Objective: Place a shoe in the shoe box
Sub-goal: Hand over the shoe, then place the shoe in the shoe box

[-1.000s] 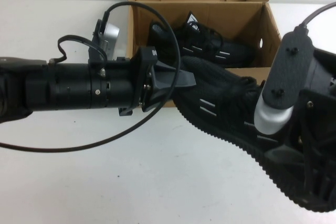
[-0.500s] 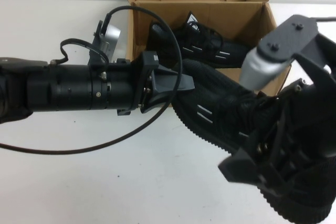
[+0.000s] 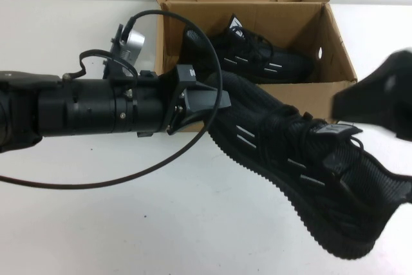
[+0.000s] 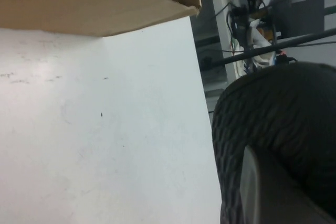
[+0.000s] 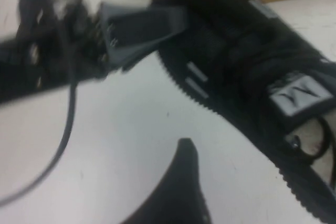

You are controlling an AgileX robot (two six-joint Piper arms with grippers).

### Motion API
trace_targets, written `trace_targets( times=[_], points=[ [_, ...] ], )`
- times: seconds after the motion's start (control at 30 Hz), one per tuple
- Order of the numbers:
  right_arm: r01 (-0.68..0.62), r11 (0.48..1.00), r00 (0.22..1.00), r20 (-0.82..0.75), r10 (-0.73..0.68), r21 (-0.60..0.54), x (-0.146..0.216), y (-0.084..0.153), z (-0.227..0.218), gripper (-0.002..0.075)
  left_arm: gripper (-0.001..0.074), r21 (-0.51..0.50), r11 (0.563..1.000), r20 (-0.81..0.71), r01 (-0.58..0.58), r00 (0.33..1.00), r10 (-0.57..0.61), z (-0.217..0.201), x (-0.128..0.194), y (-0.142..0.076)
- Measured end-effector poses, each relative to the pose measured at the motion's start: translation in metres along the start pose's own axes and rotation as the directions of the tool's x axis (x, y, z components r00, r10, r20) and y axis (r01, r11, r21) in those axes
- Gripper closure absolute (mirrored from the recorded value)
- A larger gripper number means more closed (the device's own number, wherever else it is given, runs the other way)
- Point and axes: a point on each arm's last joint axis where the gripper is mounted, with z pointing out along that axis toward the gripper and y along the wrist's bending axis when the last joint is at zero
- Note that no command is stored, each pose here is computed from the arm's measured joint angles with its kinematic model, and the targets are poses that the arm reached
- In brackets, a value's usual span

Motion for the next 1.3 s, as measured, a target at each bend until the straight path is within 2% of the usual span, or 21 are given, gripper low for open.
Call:
trace_targets(
  times=[0.1,0.23,0.43,0.57,0.63,0.77,0.93,1.2,1.27,1.3],
  points=[
    [-0.196,0.980,0.979,0.053,0.195,0.029,-0.001,-0.007,-0.006,0.0117,0.0617,-0.017,1.000,0.016,-0.004,1.000,0.004,0.000,-0.001,0.002],
    [-0.402,0.915,0.914,0.074,0.399,0.030,0.004,-0.014,0.004,0.0117,0.0617,-0.035,0.999,0.031,-0.013,0.999,0.014,0.000,-0.003,0.003],
    [-0.609,0.792,0.789,0.080,0.610,-0.036,0.013,-0.023,0.035,0.0118,0.0617,-0.039,0.999,0.046,-0.024,0.999,0.026,0.000,-0.007,0.001],
    [-0.706,0.702,0.696,0.087,0.713,-0.096,0.019,-0.031,0.055,0.0118,0.0617,-0.005,0.999,0.036,-0.040,0.999,0.040,0.000,-0.009,-0.006],
    [-0.738,0.665,0.657,0.103,0.747,-0.114,0.022,-0.037,0.064,0.0118,0.0617,0.008,0.999,0.030,-0.043,0.999,0.043,0.000,-0.009,-0.007],
    [-0.761,0.630,0.611,0.157,0.776,-0.156,0.024,-0.047,0.075,0.0118,0.0617,0.022,0.999,0.019,-0.047,0.999,0.046,0.000,-0.008,-0.009],
    [-0.761,0.597,0.580,0.147,0.801,-0.256,0.022,-0.046,0.086,0.0118,0.0617,0.026,0.998,0.015,-0.051,0.999,0.050,0.000,-0.008,-0.010],
    [-0.737,0.609,0.612,0.092,0.785,-0.292,0.018,-0.036,0.120,0.0123,0.0617,0.039,0.997,-0.003,-0.061,0.998,0.061,0.000,-0.006,-0.011],
    [-0.730,0.620,0.626,0.083,0.776,-0.287,0.018,-0.034,0.132,0.0158,0.0617,0.035,0.997,-0.007,-0.070,0.998,0.070,0.000,-0.006,-0.010],
    [-0.719,0.633,0.640,0.082,0.764,-0.287,0.017,-0.033,0.137,0.0202,0.0617,0.034,0.997,-0.008,-0.074,0.997,0.074,0.000,-0.005,-0.010]
  ],
)
